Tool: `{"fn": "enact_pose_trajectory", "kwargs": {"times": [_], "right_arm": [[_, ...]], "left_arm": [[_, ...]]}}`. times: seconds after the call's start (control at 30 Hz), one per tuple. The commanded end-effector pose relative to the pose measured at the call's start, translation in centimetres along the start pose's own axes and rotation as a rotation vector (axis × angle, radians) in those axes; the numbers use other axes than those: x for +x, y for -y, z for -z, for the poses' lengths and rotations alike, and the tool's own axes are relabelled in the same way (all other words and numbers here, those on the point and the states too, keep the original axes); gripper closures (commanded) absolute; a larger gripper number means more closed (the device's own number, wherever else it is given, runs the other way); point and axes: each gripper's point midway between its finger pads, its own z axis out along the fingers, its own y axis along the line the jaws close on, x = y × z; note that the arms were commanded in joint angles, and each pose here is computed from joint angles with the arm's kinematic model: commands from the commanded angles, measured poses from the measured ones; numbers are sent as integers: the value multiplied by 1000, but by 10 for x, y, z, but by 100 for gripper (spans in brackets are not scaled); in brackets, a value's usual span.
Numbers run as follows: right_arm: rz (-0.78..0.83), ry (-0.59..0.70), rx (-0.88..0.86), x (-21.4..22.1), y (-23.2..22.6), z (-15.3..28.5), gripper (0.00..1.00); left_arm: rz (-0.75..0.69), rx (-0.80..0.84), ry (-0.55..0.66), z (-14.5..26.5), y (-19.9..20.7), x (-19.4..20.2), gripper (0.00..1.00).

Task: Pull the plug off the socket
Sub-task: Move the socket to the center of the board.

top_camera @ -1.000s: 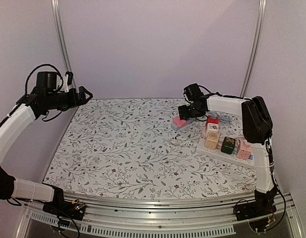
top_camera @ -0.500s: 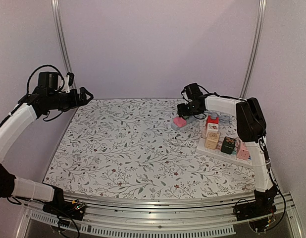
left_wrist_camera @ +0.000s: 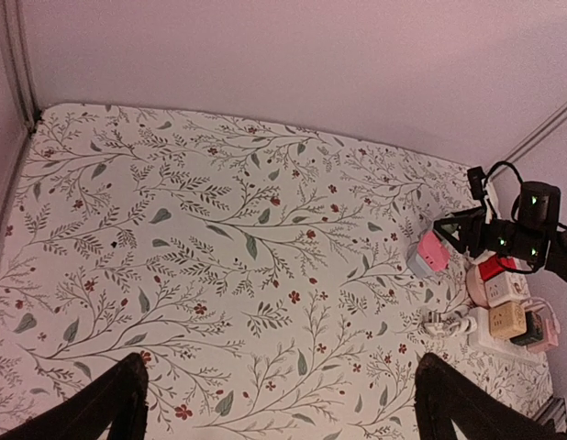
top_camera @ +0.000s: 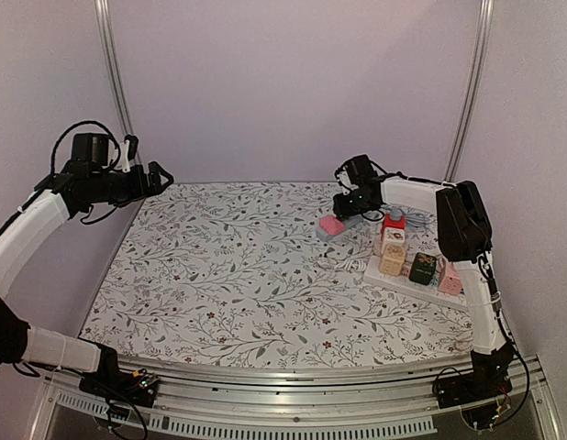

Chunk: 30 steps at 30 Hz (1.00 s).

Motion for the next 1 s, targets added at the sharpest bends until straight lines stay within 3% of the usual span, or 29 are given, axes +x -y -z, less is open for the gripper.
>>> {"fn": "enact_pose_trajectory", "kwargs": {"times": [0.0,0.17,0.57,0.97], "right_arm": [[31,-16,-51,4,-8,-8,59],[29,-32,-100,8,-21,-5,65],[101,-50,-192,23,-87,21,66],[170,-82,-305,65,-156,64,66]], "left_arm": [[16,-5,-18,-4,-6,5,1],[20,-7,-20,-5,-7,5,0],[24,-4,-22,-5,-7,5,0],[28,2,-22,-4,-6,6,0]]}}
